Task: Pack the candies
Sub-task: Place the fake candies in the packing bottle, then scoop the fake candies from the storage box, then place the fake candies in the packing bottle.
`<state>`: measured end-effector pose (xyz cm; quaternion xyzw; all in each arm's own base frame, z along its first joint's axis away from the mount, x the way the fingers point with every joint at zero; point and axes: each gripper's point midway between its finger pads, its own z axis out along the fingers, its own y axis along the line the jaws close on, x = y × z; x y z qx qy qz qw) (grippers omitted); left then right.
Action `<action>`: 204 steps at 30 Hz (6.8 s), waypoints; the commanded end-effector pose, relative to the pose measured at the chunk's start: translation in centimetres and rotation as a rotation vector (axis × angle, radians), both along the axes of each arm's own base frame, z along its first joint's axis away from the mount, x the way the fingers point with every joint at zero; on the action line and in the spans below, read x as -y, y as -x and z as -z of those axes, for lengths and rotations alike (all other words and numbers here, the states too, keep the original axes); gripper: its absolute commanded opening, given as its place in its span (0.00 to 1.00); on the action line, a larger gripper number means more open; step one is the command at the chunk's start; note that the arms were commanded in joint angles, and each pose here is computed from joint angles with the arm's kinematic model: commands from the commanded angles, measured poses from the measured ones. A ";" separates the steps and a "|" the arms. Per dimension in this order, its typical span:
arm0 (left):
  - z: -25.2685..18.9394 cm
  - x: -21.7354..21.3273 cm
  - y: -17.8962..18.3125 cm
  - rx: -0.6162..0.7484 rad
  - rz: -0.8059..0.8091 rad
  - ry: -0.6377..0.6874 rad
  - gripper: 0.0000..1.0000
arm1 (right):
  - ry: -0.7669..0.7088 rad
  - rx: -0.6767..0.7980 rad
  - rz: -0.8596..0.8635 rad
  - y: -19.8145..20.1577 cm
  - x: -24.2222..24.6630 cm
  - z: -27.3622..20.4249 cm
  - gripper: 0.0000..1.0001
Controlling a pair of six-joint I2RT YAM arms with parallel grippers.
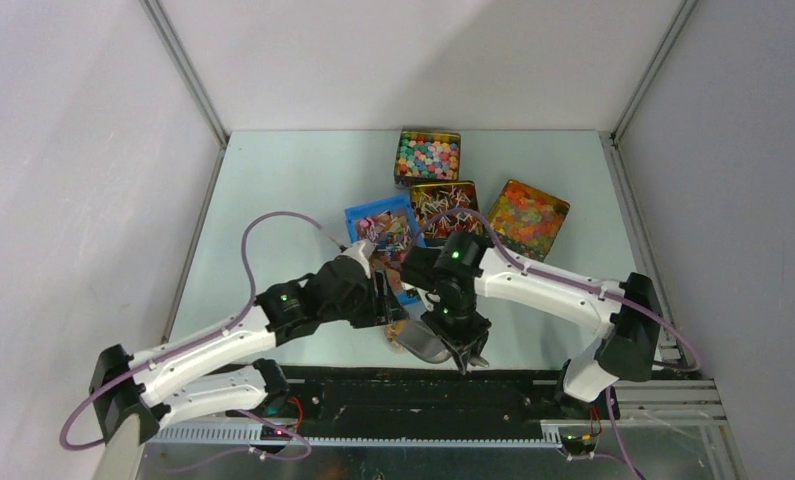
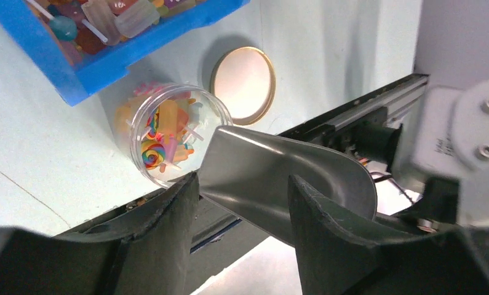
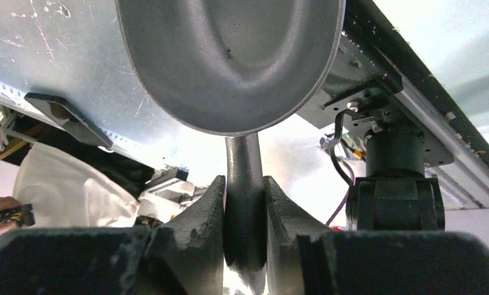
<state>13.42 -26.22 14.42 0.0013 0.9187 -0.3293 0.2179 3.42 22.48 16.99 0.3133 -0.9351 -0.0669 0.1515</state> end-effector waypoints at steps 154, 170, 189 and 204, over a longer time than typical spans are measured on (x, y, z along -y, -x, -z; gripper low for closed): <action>-4.7 -8.9 -7.4 0.267 -0.221 0.100 0.91 | -0.144 0.213 0.169 -3.4 -0.6 -0.9 0.00; -3.6 -9.0 -7.0 0.254 -0.227 0.110 0.99 | -0.062 0.104 0.072 2.0 0.6 -0.8 0.00; -2.8 -9.2 -6.2 0.235 -0.224 0.117 1.00 | 0.074 0.031 -0.003 1.8 0.4 1.5 0.00; -2.1 -9.5 -5.7 0.231 -0.238 0.125 1.00 | 0.173 0.075 -0.043 1.1 1.0 1.1 0.00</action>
